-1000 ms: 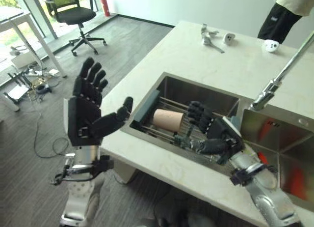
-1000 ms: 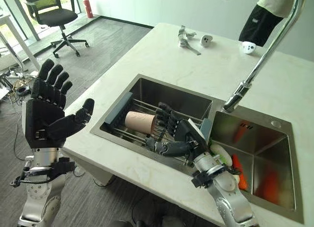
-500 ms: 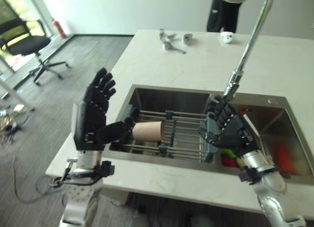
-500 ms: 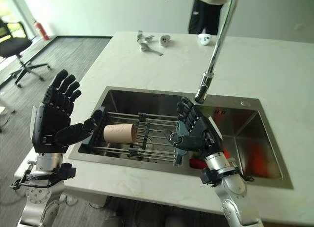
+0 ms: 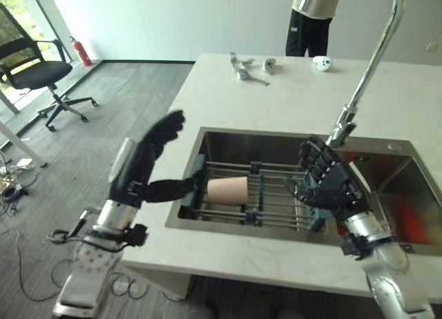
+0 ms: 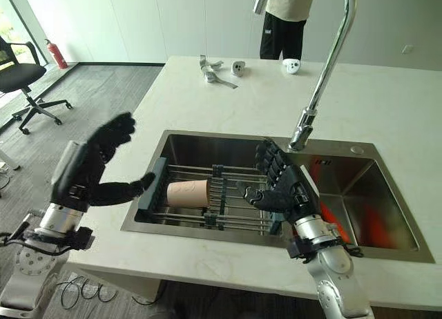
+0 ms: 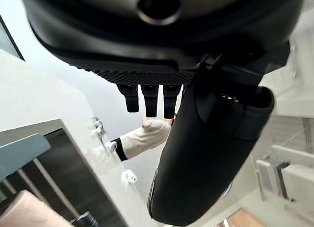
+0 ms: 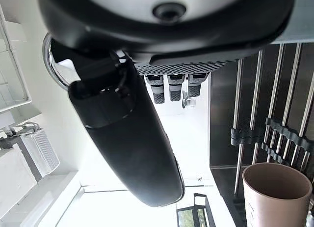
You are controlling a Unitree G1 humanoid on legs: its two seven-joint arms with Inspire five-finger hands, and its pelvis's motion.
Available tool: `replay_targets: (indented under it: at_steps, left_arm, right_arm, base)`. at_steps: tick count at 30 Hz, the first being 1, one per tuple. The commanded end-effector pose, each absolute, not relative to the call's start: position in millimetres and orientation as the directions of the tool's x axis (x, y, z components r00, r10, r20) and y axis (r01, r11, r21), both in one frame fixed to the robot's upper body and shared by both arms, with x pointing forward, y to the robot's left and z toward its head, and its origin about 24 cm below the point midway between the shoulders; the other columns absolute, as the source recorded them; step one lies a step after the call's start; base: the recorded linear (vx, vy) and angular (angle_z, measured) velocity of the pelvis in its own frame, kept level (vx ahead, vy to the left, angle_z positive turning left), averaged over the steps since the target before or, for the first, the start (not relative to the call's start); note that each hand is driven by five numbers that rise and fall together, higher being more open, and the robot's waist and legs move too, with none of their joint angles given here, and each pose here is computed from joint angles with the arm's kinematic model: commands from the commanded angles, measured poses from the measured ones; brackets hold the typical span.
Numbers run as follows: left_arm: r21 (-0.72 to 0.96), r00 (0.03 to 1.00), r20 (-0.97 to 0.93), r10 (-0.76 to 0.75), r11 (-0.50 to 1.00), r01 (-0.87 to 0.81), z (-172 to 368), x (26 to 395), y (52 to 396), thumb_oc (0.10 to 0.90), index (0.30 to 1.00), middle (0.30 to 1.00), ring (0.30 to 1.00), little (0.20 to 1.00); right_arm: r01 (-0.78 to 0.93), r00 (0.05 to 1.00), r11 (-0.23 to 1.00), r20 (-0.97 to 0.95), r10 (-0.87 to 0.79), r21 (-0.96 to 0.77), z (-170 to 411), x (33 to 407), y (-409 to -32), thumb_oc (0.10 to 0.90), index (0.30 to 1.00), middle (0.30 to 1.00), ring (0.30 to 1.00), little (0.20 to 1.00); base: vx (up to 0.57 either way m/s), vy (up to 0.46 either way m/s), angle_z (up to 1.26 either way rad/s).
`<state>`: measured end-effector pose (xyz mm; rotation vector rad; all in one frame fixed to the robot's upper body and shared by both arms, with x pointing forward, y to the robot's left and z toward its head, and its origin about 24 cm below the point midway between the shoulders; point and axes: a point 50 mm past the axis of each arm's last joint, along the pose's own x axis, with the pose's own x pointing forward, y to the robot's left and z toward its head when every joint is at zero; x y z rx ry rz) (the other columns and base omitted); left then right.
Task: Place the dishes in the dishwasher.
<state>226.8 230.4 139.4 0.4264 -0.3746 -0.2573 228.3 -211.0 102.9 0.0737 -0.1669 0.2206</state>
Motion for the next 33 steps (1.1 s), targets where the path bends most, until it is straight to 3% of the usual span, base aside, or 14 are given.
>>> replay_targets:
  at_steps: [1, 11, 33]
  left_arm:
    - [0.481, 0.798, 0.438, -0.413, 0.858, 0.180, 179, 234, 215, 0.800, 0.900, 0.900, 0.900, 0.900]
    - [0.594, 0.836, 0.263, -0.482, 0.764, 0.254, 181, 272, 204, 0.800, 0.900, 0.900, 0.900, 0.900]
    - [0.657, 0.961, -0.055, -0.270, 0.715, 0.239, 122, 306, 248, 0.800, 0.900, 0.900, 0.900, 0.900]
  right_arm:
    - [-0.262, 0.874, 0.965, 0.421, 0.241, -0.007, 156, 237, -205, 0.800, 0.900, 0.900, 0.900, 0.900]
    - [-0.288, 0.871, 0.957, 0.406, 0.277, -0.036, 157, 247, -201, 0.800, 0.900, 0.900, 0.900, 0.900]
    - [-0.302, 0.866, 0.941, 0.369, 0.338, -0.154, 162, 250, -210, 0.800, 0.900, 0.900, 0.900, 0.900]
  base:
    - [-0.02, -0.029, -0.14]
    - [-0.01, -0.019, -0.14]
    - [0.01, -0.003, -0.14]
